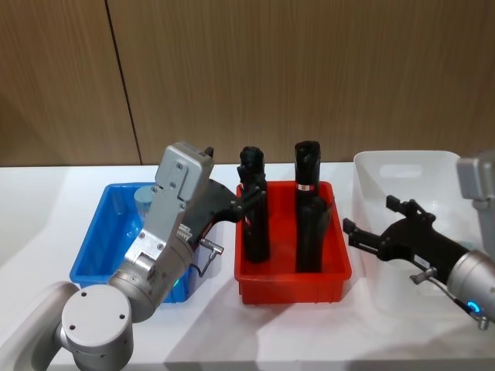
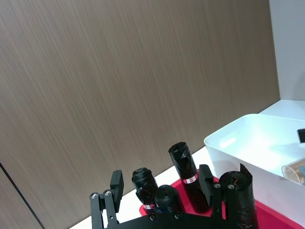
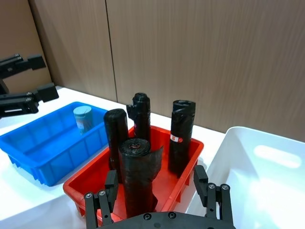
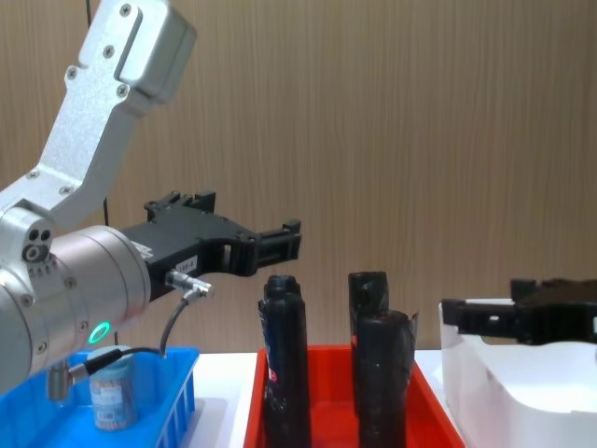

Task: Pick the cotton swabs from the blue box and place them into the white box.

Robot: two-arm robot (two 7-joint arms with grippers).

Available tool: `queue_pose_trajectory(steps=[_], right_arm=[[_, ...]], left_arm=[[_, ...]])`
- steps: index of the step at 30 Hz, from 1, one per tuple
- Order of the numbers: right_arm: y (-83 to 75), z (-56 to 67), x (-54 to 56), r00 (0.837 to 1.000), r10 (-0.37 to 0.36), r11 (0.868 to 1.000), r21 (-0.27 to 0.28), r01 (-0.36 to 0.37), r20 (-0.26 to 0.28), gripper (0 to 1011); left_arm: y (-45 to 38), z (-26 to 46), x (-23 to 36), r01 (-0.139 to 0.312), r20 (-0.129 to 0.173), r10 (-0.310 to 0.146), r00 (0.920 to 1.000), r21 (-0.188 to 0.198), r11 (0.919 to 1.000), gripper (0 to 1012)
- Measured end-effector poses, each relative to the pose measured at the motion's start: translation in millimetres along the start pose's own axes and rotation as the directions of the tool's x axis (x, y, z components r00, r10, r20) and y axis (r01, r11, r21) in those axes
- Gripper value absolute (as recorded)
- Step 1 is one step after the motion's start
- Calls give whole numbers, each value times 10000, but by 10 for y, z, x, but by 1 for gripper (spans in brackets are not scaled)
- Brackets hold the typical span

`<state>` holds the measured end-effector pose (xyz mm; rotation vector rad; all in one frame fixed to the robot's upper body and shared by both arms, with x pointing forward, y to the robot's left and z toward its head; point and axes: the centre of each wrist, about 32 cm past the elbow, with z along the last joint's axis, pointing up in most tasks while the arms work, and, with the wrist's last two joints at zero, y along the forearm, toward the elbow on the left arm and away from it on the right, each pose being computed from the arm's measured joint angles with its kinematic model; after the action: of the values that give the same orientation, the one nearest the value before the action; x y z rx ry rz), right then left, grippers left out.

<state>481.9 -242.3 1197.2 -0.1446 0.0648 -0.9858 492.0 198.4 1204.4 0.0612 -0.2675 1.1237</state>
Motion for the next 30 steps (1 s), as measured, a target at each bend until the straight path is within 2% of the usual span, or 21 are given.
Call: queue_pose_trajectory(steps=[14, 30], right_arm=[[288, -19, -36, 9996, 296, 9975, -649, -297, -29, 1002], [562, -91, -113, 9996, 194, 9946, -1016, -214, -211, 1002]], left_arm=[[0, 0, 0, 0, 0, 0, 10000, -1, 10000, 1003], [0, 0, 0, 0, 0, 0, 10000, -1, 10000, 1003]])
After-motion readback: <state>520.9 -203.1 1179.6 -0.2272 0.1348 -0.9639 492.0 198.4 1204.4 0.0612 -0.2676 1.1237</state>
